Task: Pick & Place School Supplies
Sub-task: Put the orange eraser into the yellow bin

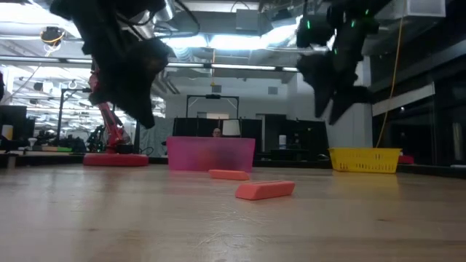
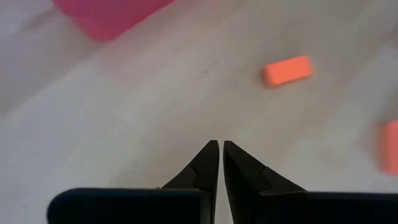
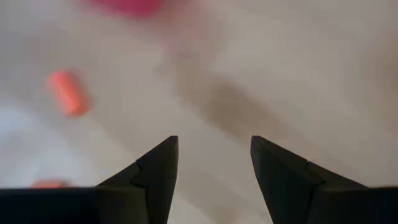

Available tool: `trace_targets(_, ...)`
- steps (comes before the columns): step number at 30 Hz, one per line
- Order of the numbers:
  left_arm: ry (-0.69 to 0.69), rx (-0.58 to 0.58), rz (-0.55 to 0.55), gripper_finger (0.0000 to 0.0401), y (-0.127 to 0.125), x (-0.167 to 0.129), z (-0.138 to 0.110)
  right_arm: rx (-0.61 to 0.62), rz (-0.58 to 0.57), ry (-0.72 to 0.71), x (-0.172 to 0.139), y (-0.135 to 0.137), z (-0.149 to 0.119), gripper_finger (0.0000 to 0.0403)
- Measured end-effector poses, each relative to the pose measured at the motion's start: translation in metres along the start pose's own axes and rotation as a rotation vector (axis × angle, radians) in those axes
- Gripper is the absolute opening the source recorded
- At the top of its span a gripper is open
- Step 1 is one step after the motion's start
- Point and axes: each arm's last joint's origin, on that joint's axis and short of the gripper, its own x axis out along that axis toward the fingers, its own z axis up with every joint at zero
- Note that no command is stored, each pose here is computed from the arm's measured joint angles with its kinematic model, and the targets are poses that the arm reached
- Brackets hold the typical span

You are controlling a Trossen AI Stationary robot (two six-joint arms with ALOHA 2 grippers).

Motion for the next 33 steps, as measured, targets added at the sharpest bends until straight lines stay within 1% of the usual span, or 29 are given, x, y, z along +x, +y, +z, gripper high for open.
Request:
trace_targets(2,-0.005,0.070,0.026,0.0020,0.001,-0.001,-0.003,-0.097,0.040,-0.047,0.002,0.029,-0.016,0.0205)
trace_targets(4,-0.009,0.146,0.020,0.0020,-0.001,-0.001,-0.005,-0.190,0.093,-0.126,0.002,0.054,-0.030,0.0205)
trace_targets(6,-0.009,0.204,0.011,0.0020,-0.003,-0.002,-0.007,-0.269,0.162,-0.213,0.002,0.075,-0.038,0.0205)
trace_targets(8,-0.003,0.244,0.015,0.0020,-0.003,-0.003,-0.009,-0.303,0.220,-0.264,0.006,0.089,-0.040,0.0205)
trace_targets(11,-0.003,0.258,0.030,0.0020,-0.003,-0.004,-0.011,-0.315,0.273,-0.232,0.028,0.103,-0.040,0.0200)
trace_targets(14,0.005,0.262,0.068,0.0020,-0.002,-0.005,-0.016,-0.346,0.330,-0.143,0.061,0.112,-0.039,0.0193)
trace_targets(17,0.042,0.265,0.122,0.0020,0.002,-0.008,-0.025,-0.408,0.384,-0.105,0.092,0.123,-0.041,0.0186)
trace_targets(20,0.080,0.248,0.163,0.0020,0.003,-0.012,-0.035,-0.437,0.369,-0.091,0.113,0.125,-0.045,0.0181)
trace_targets(23,0.091,0.236,0.169,0.0020,0.001,-0.017,-0.046,-0.437,0.310,-0.133,0.120,0.125,-0.045,0.0175)
trace_targets(25,0.075,0.222,0.161,0.0020,-0.002,-0.020,-0.053,-0.468,0.280,-0.191,0.120,0.125,-0.043,0.0173)
trace_targets(29,0.054,0.194,0.149,0.0020,-0.007,-0.025,-0.064,-0.526,0.274,-0.314,0.117,0.133,-0.042,0.0173)
trace_targets(33,0.056,0.180,0.145,0.0020,-0.008,-0.029,-0.072,-0.538,0.296,-0.353,0.115,0.139,-0.045,0.0173)
